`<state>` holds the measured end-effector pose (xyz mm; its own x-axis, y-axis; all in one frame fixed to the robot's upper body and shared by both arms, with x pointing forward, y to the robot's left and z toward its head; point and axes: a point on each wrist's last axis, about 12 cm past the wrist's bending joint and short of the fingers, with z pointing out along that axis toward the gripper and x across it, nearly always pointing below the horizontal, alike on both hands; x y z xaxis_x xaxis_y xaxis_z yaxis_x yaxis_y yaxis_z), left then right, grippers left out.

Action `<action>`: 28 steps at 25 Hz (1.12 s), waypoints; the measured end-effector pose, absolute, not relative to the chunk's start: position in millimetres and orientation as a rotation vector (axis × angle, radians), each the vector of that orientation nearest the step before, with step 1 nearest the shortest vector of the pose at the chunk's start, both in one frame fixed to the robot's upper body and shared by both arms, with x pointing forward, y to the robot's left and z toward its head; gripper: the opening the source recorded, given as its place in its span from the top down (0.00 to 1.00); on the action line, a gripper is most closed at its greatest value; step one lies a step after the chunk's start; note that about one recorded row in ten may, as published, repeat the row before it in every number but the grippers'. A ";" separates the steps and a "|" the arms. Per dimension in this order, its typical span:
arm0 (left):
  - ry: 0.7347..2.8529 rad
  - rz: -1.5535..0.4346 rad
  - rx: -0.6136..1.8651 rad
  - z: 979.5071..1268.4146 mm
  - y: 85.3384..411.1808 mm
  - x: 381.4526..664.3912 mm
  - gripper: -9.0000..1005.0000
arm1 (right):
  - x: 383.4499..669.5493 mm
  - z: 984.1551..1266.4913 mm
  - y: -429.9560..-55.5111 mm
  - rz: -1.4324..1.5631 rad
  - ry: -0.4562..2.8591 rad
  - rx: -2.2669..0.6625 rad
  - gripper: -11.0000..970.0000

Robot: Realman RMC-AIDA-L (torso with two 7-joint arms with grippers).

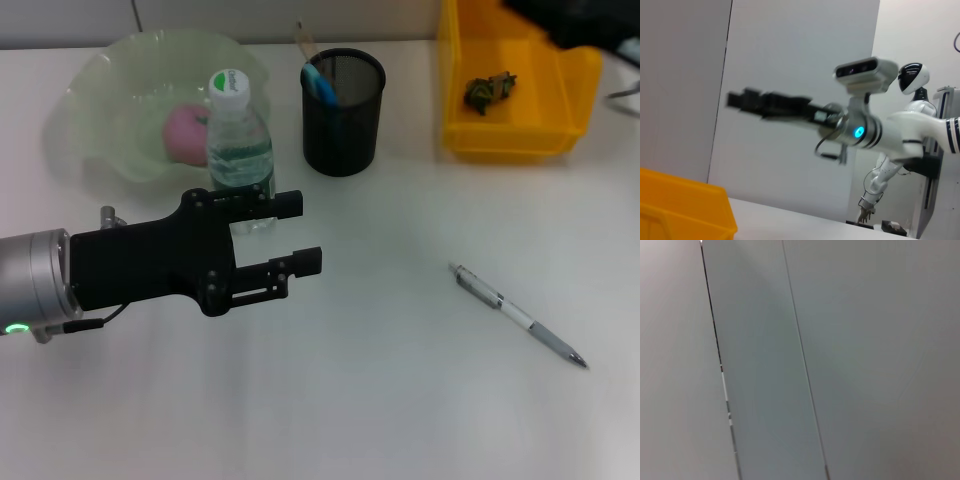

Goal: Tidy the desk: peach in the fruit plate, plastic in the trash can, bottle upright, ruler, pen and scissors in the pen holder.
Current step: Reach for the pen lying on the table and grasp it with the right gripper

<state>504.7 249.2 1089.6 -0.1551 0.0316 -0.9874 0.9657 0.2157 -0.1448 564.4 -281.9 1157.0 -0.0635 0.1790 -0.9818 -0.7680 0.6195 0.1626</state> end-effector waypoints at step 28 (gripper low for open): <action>1.446 -1.167 1.011 1082.0 248.8 494.8 0.37 | 548.5 1268.7 -289.5 0.764 2.474 -0.954 0.52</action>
